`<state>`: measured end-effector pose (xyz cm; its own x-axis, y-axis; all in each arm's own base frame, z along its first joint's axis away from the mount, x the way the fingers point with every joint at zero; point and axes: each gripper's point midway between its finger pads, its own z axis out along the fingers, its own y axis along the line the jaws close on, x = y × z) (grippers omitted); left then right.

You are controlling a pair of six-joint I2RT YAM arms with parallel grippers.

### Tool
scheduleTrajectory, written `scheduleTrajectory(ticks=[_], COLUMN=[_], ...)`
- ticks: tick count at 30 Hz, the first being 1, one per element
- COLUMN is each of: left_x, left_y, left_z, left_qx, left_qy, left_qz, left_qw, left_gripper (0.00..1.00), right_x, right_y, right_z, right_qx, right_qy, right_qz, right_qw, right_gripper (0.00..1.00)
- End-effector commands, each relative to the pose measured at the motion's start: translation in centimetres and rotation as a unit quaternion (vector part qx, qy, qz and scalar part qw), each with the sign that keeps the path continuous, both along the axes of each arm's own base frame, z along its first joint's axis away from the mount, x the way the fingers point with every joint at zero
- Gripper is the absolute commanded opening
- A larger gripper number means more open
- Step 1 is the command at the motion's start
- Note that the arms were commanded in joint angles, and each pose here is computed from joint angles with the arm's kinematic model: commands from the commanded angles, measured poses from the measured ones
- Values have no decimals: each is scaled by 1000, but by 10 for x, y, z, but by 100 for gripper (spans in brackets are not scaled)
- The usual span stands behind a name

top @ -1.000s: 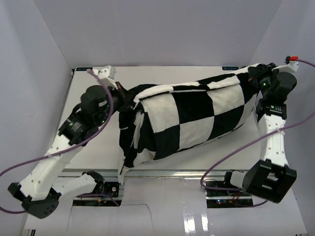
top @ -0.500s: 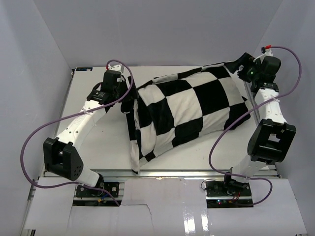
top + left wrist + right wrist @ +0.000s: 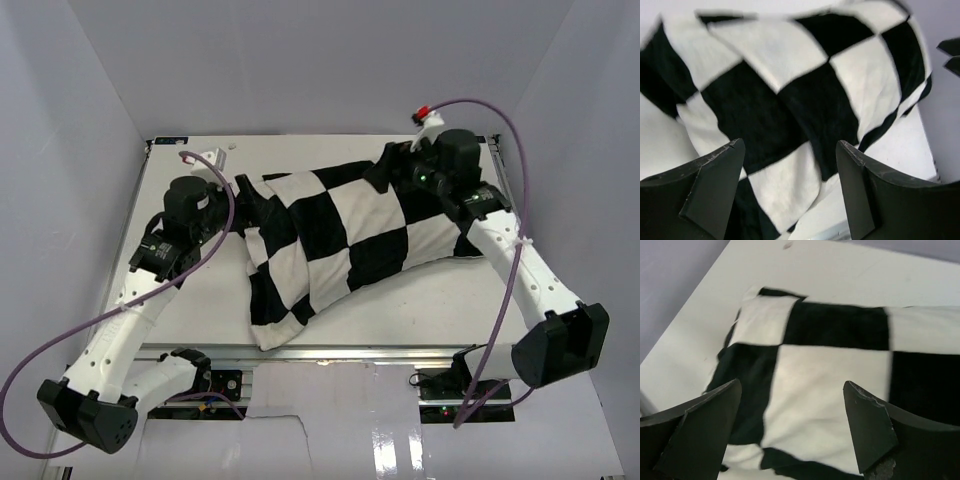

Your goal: Remove the pillowcase from the pillow

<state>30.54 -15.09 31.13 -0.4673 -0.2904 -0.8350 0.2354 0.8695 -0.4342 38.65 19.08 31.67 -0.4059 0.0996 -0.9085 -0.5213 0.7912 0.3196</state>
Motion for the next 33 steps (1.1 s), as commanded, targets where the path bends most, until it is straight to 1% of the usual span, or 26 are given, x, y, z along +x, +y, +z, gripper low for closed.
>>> scheduleTrajectory(ticks=[1,2,5,6,9,13,16,17,19,20,21,22,23,24,25,27,28,29,30,31,32,33], left_x=[-17,-25,-37,-40,-43,-44,-44,-43,-41,-40,-40,-40,-38,-37,-38,-35,-37,-34,-36,-33,-32,-28], left_y=[-29,-34,-47,-49,-52,-57,-62,-60,-57,-56,-54,-54,-50,-48,-47,-42,-40,-37,-34,-28,-24,-13], left_z=[-68,-89,-102,-110,-122,-143,-150,-157,-166,-169,-171,-172,-174,-174,-173,-168,-166,-161,-160,-158,-153,-152], left_qx=[-26,-29,-31,-29,-21,-24,-33,-29,-22,-19,-18,-17,-15,-15,-15,-13,-9,-5,-1,7,12,30], left_qy=[89,113,118,123,129,145,144,149,157,159,161,163,163,162,161,153,153,146,151,146,139,135], left_qz=[-65,-74,-95,-95,-91,-91,-94,-88,-76,-71,-66,-63,-50,-44,-40,-27,-23,-14,-12,5,12,40], left_qw=[994,990,988,987,987,985,985,985,984,984,984,985,985,986,986,988,988,989,988,989,990,990], left_gripper=[83,82,82,82,82,82,82,82,77,74,66,61,54,37,30,21,14,11,8,0,0,0], right_x=[-31,-46,-68,-83,-105,-118,-129,-131,-134,-135,-132,-129,-124,-114,-111,-101,-99,-94,-92,-90,-86,-85], right_y=[37,62,95,114,142,156,163,164,169,171,172,171,168,162,159,150,146,138,135,130,123,117], right_z=[-1,-4,-25,-35,-53,-74,-92,-99,-109,-113,-121,-124,-128,-132,-134,-139,-141,-144,-145,-147,-144,-147], right_qx=[-10,-12,-35,-46,-67,-90,-107,-116,-127,-129,-135,-137,-142,-154,-156,-176,-182,-195,-197,-197,-196,-197], right_qy=[-24,-26,-9,-3,4,15,24,25,28,29,34,35,37,34,36,35,35,35,37,41,39,43], right_qz=[26,51,77,97,118,109,108,105,103,105,99,87,71,37,21,-13,-25,-46,-54,-66,-82,-87], right_qw=[999,998,996,994,991,990,988,987,986,986,985,986,987,987,987,984,982,979,978,977,976,976], right_gripper=[88,88,85,85,82,79,78,77,77,77,77,75,74,73,71,67,63,59,53,50,46,34])
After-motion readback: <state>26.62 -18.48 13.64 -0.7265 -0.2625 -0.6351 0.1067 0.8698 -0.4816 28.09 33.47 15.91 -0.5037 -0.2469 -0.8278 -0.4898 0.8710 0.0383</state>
